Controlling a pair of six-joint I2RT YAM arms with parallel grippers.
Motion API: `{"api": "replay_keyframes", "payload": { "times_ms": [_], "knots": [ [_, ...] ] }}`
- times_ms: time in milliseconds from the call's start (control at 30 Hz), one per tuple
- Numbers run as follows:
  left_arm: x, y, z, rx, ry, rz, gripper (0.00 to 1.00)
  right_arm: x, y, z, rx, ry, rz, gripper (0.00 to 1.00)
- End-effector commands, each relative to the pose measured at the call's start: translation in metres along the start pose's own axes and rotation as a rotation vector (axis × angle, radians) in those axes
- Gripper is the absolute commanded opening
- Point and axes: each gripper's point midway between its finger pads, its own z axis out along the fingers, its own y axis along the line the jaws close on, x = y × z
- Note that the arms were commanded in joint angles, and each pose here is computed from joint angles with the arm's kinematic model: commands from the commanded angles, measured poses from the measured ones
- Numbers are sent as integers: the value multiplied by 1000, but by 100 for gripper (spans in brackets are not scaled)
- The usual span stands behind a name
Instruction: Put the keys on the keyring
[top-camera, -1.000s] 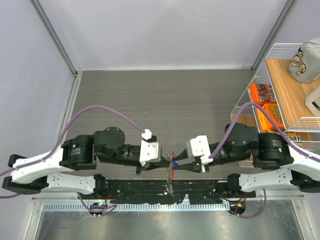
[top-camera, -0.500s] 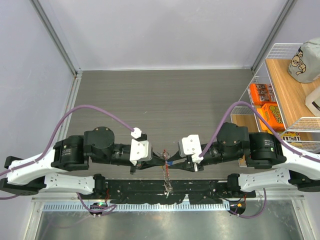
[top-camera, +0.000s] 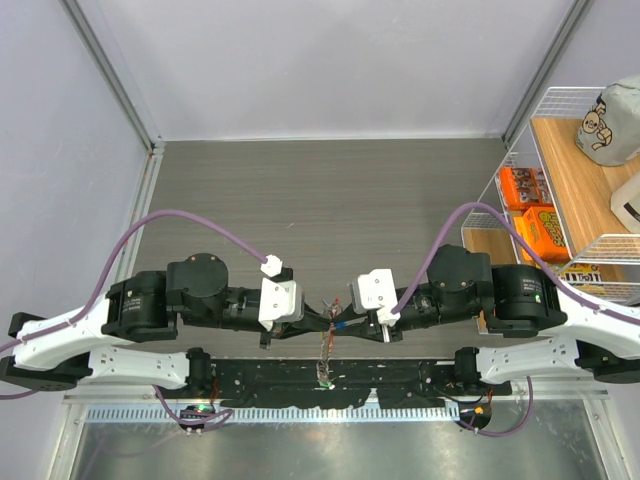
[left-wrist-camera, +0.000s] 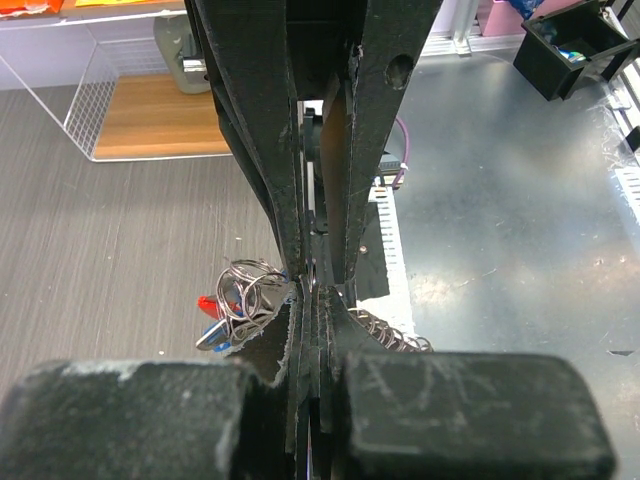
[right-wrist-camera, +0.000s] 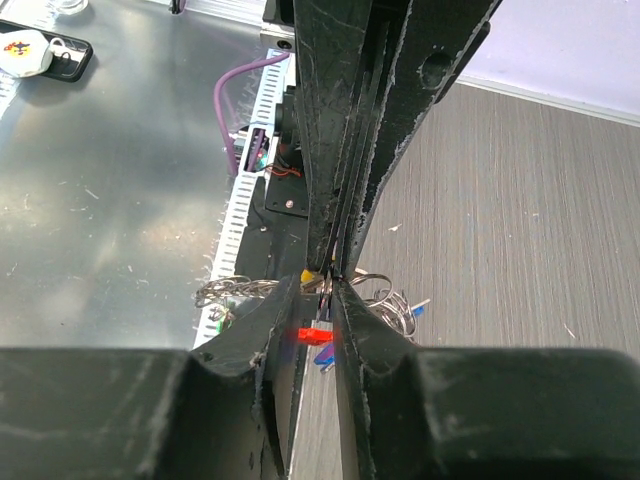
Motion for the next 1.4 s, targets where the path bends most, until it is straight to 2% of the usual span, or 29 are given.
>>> {"api": "replay_keyframes", "payload": {
  "times_ms": [0,167,233,267,467,600,800,867,1067,1367],
  "knots": [
    [-22,1,0,-6,-87,7,0,-19,-5,1,17,-63,-16,25],
    [-21,2,1,-10,-86,5,0,-20,-6,2,17,-68,-19,17],
    [-21,3,2,-12,-86,7,0,-20,-5,2,13,-66,-21,6],
    [-21,3,2,-15,-87,4,0,-19,-5,4,14,-64,-19,6],
    [-26,6,-2,-33,-115,6,0,-16,-8,5,35,-70,-22,6],
    [-32,7,-7,-47,-182,15,0,-24,-15,-4,99,-160,-6,6],
    [-41,5,-18,-58,-321,34,20,-45,-24,-24,187,-352,34,6],
    [-43,7,-20,-71,-346,34,23,-46,-26,-29,208,-399,41,6],
    [-46,7,-22,-77,-396,39,25,-53,-29,-39,248,-521,68,6],
    [-57,15,-34,-132,-492,73,28,-59,-26,-48,248,-631,93,6]
  ]
}}
